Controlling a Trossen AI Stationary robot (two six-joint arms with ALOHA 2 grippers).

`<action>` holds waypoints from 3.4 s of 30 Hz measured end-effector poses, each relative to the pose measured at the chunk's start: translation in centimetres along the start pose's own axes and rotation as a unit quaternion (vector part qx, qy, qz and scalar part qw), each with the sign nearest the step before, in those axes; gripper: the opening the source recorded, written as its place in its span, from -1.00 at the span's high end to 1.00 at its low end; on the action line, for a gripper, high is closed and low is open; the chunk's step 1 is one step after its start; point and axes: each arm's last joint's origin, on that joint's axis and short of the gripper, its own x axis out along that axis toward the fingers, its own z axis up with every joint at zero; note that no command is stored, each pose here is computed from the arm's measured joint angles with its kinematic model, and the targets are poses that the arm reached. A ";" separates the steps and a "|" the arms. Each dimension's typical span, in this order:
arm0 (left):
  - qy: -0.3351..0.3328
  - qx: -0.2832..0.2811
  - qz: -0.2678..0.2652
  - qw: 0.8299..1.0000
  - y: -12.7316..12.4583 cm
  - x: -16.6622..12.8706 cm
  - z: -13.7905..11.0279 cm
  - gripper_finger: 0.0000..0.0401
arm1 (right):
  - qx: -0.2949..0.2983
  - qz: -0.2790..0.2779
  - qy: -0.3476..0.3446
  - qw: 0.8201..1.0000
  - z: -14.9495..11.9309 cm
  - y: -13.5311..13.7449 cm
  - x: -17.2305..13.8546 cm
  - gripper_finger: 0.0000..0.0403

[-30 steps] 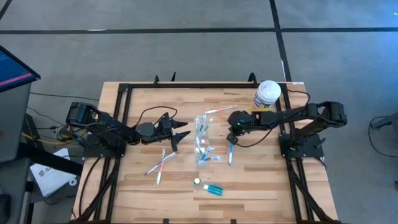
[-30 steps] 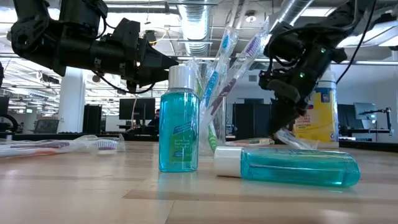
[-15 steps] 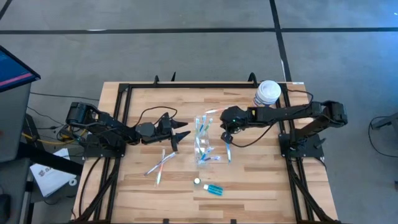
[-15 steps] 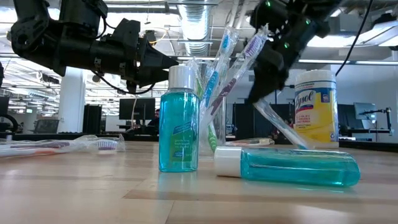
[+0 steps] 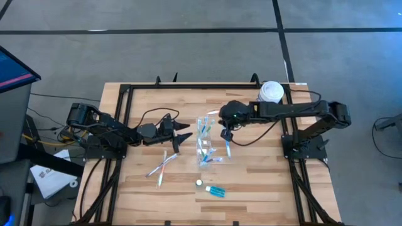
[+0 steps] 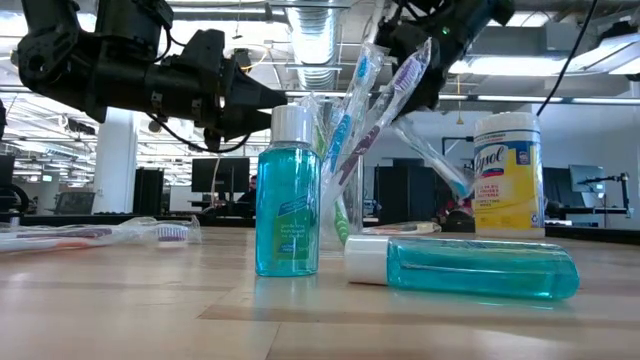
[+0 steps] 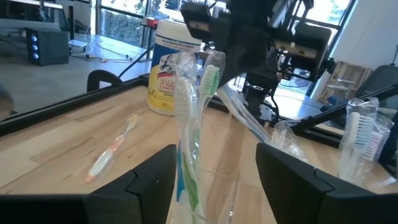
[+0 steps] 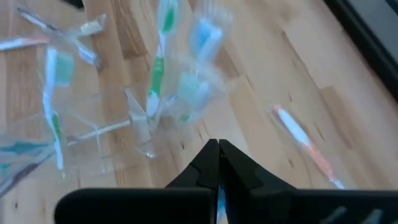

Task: Pick & Place toothbrushing station
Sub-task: Put the blue toothbrush into the transparent organizer

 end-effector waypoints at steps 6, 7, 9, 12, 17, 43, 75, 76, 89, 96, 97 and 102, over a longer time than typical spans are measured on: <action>-0.003 -0.002 -0.006 1.000 -0.1 0.0 0.1 -0.07 | -0.024 0.010 -0.019 0.999 1.6 0.8 -1.4 1.00; -0.006 -0.003 -0.009 1.000 -0.1 0.0 0.1 -0.07 | -0.025 0.013 -0.024 0.999 2.0 0.9 -1.7 1.00; -0.013 -0.006 -0.019 1.000 -0.2 0.0 0.3 -0.07 | -0.035 0.019 -0.034 0.999 2.6 1.4 -2.3 1.00; -0.027 -0.019 -0.040 0.999 -0.3 0.0 0.7 -0.07 | -0.047 0.027 -0.048 0.997 3.6 2.0 -3.3 1.00; -0.048 -0.041 -0.066 0.996 -0.6 -0.1 1.2 -0.07 | -0.071 0.043 -0.081 0.993 4.9 3.1 -4.8 1.00; -0.168 -0.080 -0.217 0.958 -4.1 1.4 6.0 -0.07 | -0.136 0.082 -0.197 0.968 7.8 6.1 -8.2 1.00; -0.139 -0.082 -0.172 0.972 -6.2 4.6 7.3 -0.07 | -0.163 0.090 -0.244 0.952 8.1 6.7 -9.8 1.00; -0.137 -0.081 -0.171 0.972 -6.2 4.6 7.3 -0.07 | -0.167 0.089 -0.247 0.951 8.1 6.7 -9.8 1.00; -0.136 -0.093 -0.166 0.972 -6.9 6.2 7.5 -0.07 | -0.168 0.089 -0.256 0.948 8.3 6.7 -9.9 1.00; -0.133 -0.092 -0.167 0.973 -7.2 7.2 7.2 -0.07 | -0.171 0.091 -0.251 0.948 8.2 6.9 -9.9 1.00; -0.131 -0.092 -0.166 0.973 -7.2 7.3 7.2 -0.07 | -0.171 0.091 -0.251 0.948 8.2 6.9 -9.9 1.00; -0.134 -0.093 -0.168 0.972 -7.3 7.3 7.4 -0.04 | -0.171 0.091 -0.249 0.949 8.1 6.9 -9.8 1.00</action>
